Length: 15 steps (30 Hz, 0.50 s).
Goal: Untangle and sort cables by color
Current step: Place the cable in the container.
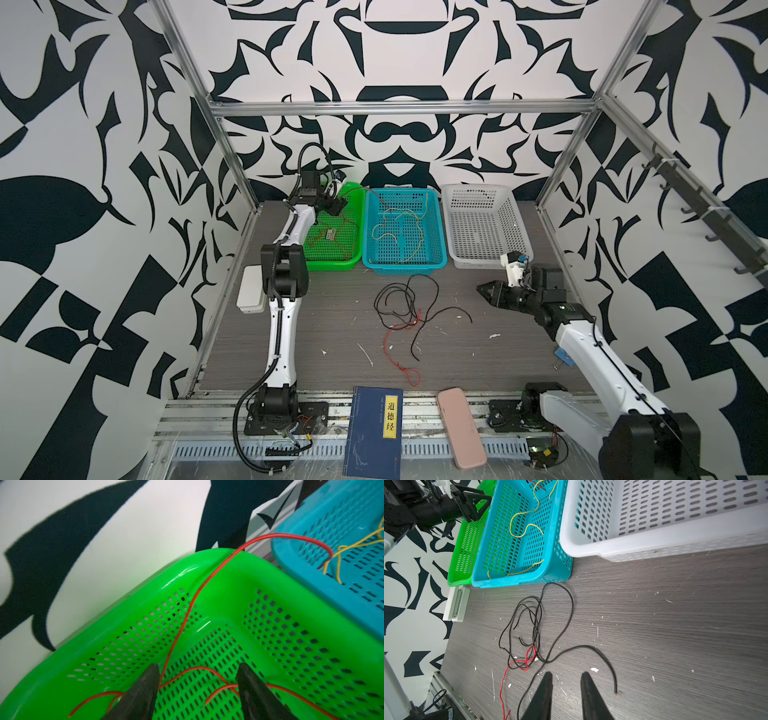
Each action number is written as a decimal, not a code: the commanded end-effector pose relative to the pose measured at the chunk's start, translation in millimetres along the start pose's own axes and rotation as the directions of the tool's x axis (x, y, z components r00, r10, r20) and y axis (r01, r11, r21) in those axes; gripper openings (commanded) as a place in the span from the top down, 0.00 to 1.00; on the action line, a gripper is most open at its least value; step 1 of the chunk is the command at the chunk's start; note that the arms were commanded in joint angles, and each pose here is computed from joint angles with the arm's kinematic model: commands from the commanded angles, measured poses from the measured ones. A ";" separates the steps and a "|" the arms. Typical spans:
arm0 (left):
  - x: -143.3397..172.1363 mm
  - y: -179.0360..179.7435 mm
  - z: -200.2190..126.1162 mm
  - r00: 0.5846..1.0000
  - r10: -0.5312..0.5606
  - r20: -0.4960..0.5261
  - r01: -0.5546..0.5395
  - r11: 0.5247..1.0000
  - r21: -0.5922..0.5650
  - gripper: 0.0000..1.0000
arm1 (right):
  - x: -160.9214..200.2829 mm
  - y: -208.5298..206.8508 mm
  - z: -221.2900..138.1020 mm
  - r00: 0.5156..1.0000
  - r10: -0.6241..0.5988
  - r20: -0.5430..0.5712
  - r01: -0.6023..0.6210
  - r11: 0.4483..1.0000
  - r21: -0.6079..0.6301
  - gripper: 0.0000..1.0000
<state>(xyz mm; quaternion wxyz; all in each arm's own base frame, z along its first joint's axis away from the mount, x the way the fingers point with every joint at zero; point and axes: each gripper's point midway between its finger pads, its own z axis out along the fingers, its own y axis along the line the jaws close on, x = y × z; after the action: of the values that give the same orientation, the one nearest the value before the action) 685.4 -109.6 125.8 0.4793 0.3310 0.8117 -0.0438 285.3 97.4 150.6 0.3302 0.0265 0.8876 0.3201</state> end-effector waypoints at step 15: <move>45.9 20.0 48.1 0.991 0.058 -0.121 -0.083 0.973 -0.214 0.39 | -16.1 2.8 7.1 0.999 -0.026 0.031 0.026 0.999 -0.018 0.73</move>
<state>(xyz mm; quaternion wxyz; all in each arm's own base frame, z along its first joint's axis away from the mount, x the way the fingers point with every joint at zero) 710.4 -99.2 64.6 0.4615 0.3158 0.8273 0.0532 292.3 97.5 141.9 0.3220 0.0302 0.8904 0.3201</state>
